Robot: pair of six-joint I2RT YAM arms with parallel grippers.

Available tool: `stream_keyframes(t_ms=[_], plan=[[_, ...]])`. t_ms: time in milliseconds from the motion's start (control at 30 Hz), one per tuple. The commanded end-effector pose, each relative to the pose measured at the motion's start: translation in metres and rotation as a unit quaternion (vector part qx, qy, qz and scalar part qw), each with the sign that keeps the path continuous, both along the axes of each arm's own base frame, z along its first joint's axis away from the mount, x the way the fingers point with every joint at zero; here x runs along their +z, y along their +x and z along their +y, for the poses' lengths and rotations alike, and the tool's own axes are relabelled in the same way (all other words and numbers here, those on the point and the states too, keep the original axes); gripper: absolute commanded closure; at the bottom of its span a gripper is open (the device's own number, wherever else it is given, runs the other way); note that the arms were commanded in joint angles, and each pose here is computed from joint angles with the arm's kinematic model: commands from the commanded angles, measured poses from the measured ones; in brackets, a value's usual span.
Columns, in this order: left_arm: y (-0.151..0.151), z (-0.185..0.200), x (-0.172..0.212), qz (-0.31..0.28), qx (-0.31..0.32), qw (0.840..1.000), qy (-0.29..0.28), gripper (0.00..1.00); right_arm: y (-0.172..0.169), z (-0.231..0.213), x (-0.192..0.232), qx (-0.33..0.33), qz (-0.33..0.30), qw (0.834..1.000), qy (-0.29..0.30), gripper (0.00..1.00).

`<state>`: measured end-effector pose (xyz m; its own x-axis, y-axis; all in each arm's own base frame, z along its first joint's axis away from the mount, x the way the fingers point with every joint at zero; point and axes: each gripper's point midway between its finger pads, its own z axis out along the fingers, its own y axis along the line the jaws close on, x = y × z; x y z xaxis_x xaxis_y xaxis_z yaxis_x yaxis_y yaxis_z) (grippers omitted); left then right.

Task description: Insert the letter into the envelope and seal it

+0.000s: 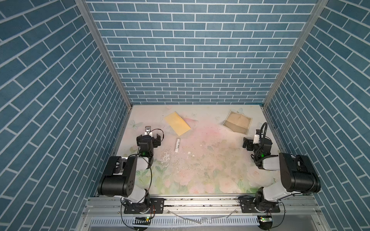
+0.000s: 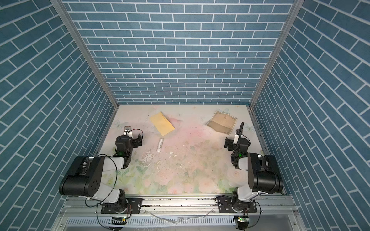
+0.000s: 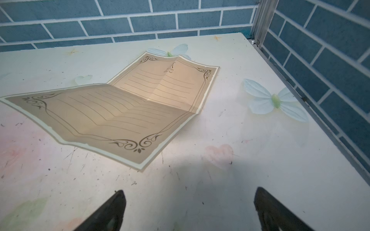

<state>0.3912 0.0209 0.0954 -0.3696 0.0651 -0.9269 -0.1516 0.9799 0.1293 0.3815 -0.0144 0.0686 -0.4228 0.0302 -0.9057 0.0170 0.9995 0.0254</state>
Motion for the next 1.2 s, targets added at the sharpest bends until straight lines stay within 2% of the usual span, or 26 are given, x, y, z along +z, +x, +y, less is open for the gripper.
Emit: stream_keyframes(t_ms=[0, 1167], plan=[[-0.0016, 0.0013, -0.0004, -0.003, 0.001, 1.000, -0.002, 0.00, 0.0144, -0.0013, 0.0189, 0.003, -0.027, 1.000, -0.004, 0.01], [-0.0003, 0.0001, -0.0006, -0.001, -0.002, 1.000, -0.002, 0.00, 0.0147, -0.0010, 0.0182, 0.004, -0.025, 1.000, -0.003, 0.01]])
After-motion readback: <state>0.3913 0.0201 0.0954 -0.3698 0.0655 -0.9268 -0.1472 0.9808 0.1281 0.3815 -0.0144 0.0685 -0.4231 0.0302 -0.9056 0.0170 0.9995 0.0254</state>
